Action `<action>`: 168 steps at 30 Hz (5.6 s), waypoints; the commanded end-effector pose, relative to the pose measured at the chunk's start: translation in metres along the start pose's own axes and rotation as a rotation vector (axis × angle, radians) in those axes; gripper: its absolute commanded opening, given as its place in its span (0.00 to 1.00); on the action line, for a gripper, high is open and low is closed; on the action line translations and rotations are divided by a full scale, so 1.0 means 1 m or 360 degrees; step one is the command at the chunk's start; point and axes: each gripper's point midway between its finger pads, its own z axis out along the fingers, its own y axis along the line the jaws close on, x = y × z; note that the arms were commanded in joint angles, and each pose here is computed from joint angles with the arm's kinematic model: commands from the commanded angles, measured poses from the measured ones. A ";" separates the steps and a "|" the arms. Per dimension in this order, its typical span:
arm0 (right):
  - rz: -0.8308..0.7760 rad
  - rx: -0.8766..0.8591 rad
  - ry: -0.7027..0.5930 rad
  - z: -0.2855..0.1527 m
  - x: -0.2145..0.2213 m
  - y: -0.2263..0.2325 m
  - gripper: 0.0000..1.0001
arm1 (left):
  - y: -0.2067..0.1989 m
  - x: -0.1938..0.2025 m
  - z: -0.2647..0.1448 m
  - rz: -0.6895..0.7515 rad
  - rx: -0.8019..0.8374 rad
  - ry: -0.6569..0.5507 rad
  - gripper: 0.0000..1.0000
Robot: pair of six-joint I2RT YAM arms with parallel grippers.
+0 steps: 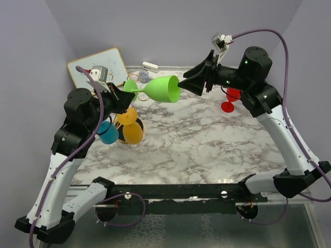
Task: Take the wine glass off the wine glass rack
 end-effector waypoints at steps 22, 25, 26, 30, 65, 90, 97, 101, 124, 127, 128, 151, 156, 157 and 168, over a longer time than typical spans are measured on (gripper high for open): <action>0.0127 0.0198 0.0012 0.012 0.013 -0.035 0.01 | -0.003 -0.008 0.016 -0.0026 0.0027 -0.0031 0.40; 0.0107 0.0385 -0.0061 0.002 0.003 -0.048 0.01 | 0.006 -0.005 0.016 -0.0024 -0.0048 -0.0018 0.53; 0.0096 0.0453 -0.0093 -0.002 -0.001 -0.052 0.01 | 0.010 -0.004 0.016 -0.0025 -0.0076 -0.0013 0.55; 0.0081 0.0663 -0.0216 -0.022 -0.016 -0.062 0.01 | 0.019 0.000 0.013 -0.0028 -0.0146 -0.0017 0.58; 0.0941 0.2459 0.0759 -0.158 0.182 -0.307 0.01 | 0.023 0.003 -0.005 0.0017 -0.0165 -0.0070 0.59; 0.1022 0.2556 0.0802 -0.170 0.218 -0.325 0.34 | 0.029 0.012 -0.003 -0.0006 -0.0193 -0.0034 0.59; 0.0950 0.2435 0.0594 -0.164 0.171 -0.307 0.52 | 0.029 0.012 -0.004 -0.0016 -0.0197 -0.0047 0.59; 0.0877 0.2080 0.0427 -0.139 0.131 -0.277 0.63 | 0.033 0.014 -0.004 -0.0024 -0.0220 -0.0052 0.59; 0.0903 -0.0089 0.0436 0.082 0.129 0.022 0.56 | 0.032 -0.012 -0.066 -0.0035 -0.0275 -0.0364 0.59; 0.0908 -0.0106 0.0467 0.095 0.136 0.029 0.56 | 0.034 -0.010 -0.073 -0.0051 -0.0286 -0.0389 0.59; 0.0911 -0.0111 0.0473 0.098 0.138 0.031 0.56 | 0.034 -0.009 -0.074 -0.0054 -0.0287 -0.0389 0.59; 0.0936 -0.0132 0.0555 0.149 0.154 0.039 0.45 | 0.042 0.005 -0.082 -0.0076 -0.0339 -0.0334 0.58; 0.0929 -0.0122 0.0595 0.154 0.163 0.043 0.39 | 0.044 0.005 -0.080 -0.0071 -0.0347 -0.0332 0.59; 0.0929 -0.0118 0.0605 0.155 0.166 0.043 0.39 | 0.044 0.006 -0.079 -0.0070 -0.0351 -0.0326 0.59; 0.0920 -0.0076 0.0608 0.151 0.167 0.044 0.07 | 0.043 0.006 -0.077 -0.0074 -0.0344 -0.0322 0.58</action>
